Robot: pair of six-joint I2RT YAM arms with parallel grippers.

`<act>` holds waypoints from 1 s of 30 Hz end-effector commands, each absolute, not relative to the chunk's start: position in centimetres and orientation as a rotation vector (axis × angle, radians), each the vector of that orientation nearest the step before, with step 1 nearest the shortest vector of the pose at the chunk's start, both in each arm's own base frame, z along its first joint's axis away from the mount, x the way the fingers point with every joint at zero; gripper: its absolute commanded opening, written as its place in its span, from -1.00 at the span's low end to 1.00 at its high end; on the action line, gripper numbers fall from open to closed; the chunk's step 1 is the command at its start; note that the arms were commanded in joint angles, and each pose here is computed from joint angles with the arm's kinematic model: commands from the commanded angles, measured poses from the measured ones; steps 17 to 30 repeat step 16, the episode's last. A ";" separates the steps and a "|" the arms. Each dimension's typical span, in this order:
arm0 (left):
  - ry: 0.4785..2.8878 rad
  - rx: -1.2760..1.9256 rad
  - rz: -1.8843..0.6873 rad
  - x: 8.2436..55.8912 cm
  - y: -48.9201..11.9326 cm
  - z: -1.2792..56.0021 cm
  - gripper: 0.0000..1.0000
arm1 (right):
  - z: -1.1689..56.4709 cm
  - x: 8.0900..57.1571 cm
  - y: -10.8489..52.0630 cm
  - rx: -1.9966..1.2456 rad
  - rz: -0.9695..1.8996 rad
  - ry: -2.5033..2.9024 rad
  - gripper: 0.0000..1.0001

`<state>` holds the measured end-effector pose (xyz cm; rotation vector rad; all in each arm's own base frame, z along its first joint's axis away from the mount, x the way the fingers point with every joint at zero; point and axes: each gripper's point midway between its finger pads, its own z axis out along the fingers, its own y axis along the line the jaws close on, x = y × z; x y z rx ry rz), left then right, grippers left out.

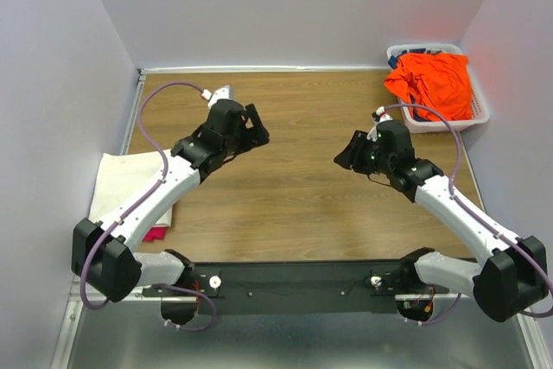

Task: Fold and stack the t-shirts
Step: Reset both grippers

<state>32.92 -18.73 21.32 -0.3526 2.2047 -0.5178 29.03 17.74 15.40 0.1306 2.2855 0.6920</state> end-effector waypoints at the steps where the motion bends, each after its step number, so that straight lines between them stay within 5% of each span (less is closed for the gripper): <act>1: 2.084 -0.188 -0.609 33.0 -23.3 24.7 0.97 | 18.9 30.8 16.2 0.172 0.590 2.165 0.00; 14: 1.934 0.181 -0.557 32.8 -26.4 26.4 0.97 | 21.4 32.7 14.3 0.246 0.470 2.068 -0.02; 30: 1.911 0.188 -0.572 32.9 -26.6 27.3 0.97 | 21.8 32.9 14.3 0.248 0.471 2.058 -0.02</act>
